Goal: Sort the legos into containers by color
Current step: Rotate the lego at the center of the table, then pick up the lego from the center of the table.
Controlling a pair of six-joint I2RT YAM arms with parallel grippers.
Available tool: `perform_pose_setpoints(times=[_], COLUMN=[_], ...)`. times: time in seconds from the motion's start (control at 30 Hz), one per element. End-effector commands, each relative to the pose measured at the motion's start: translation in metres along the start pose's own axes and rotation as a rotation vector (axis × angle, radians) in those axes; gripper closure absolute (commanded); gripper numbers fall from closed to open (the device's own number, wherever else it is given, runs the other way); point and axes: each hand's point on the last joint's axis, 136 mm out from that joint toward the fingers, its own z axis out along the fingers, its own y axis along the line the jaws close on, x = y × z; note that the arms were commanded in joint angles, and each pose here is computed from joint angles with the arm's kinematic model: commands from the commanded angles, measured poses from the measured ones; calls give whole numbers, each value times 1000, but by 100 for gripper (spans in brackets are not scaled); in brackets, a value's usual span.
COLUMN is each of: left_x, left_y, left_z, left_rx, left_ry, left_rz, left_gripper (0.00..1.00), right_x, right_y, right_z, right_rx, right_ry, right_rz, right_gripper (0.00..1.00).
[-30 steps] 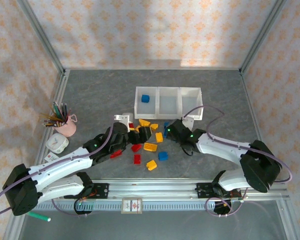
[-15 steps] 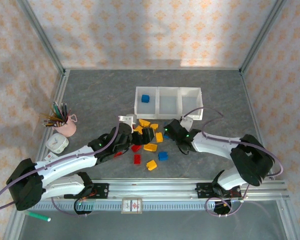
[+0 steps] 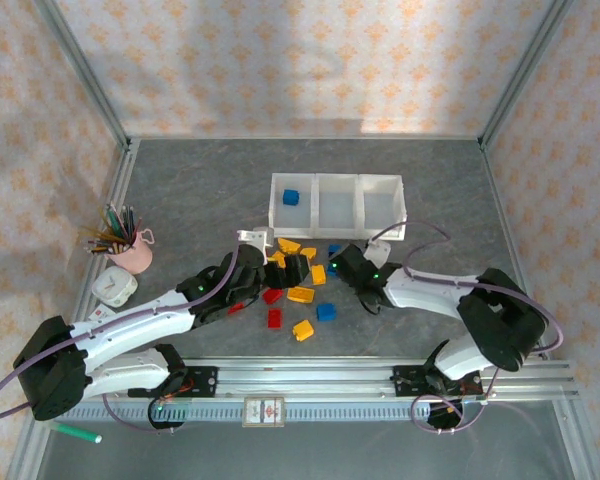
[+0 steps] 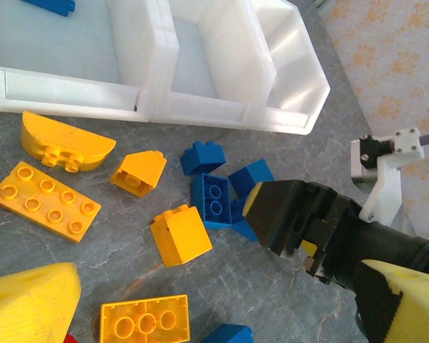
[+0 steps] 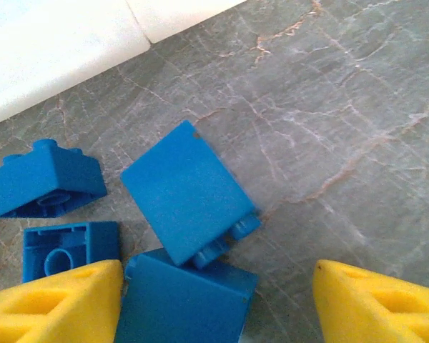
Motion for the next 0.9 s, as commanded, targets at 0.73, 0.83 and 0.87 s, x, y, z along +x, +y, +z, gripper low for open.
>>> perform_pose_setpoints(times=[0.73,0.83,0.87], left_x=[-12,-12,-12], left_y=[-4,-4,-5], left_z=[-5,-4,-4], left_rx=[-11,-13,-12], left_ry=[-46,-44,-44], left_rz=[19,20,21], left_gripper=[1,1,1], right_x=[7,9,8], right_y=[6,5,4], right_z=[13,13,12], right_rx=[4,5,7], right_ry=[58,65,65], right_rz=[-58,-72,-77], right_gripper=[39,46,48])
